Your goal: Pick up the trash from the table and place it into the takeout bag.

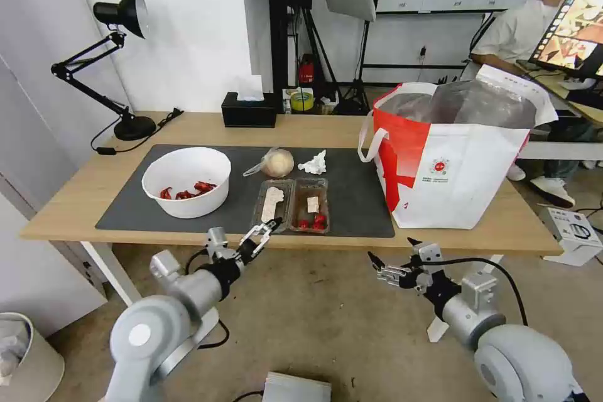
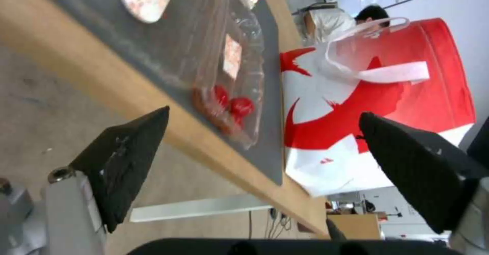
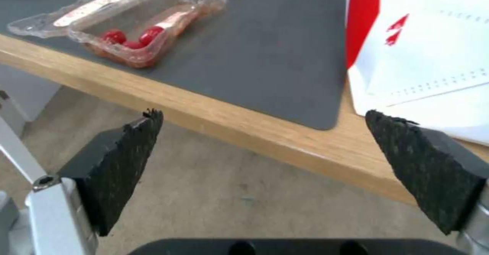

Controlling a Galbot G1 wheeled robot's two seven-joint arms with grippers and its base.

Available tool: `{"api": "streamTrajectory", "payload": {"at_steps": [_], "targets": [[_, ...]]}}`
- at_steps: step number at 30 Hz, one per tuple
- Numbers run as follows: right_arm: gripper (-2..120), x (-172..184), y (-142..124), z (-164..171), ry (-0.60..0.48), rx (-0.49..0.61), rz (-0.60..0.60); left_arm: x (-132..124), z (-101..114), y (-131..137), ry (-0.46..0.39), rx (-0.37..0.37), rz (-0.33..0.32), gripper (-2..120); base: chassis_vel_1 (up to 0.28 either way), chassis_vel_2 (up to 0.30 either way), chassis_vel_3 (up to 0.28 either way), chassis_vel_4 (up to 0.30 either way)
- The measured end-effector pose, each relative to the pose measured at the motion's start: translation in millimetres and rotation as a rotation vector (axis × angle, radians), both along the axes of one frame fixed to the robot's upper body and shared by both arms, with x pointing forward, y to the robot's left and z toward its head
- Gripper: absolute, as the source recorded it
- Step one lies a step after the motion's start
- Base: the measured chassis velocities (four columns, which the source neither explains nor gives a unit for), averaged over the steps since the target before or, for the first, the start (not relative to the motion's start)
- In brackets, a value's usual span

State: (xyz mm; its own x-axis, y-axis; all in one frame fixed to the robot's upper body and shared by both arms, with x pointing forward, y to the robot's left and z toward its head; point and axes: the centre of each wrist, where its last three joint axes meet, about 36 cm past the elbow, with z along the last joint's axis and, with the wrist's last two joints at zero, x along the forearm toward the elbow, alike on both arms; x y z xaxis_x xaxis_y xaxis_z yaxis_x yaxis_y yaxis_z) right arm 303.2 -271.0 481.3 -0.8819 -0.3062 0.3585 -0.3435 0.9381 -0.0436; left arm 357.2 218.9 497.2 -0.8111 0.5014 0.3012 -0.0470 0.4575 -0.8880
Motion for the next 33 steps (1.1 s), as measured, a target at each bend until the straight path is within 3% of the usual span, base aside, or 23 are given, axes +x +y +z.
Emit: {"api": "streamTrajectory", "payload": {"at_steps": [9, 33], "targets": [[100, 0.2, -2.1, -0.6, -0.002, 0.0, -0.012, 25.2, -2.1, -10.1, 0.01, -0.003, -0.009, 100, 0.0, 0.0, 0.0, 0.0], [100, -0.4, -5.8, -2.3, -0.004, 0.0, -0.03, 41.2, -12.7, -25.1, 0.081, 0.007, -0.035, 100, 0.0, 0.0, 0.0, 0.0]]}}
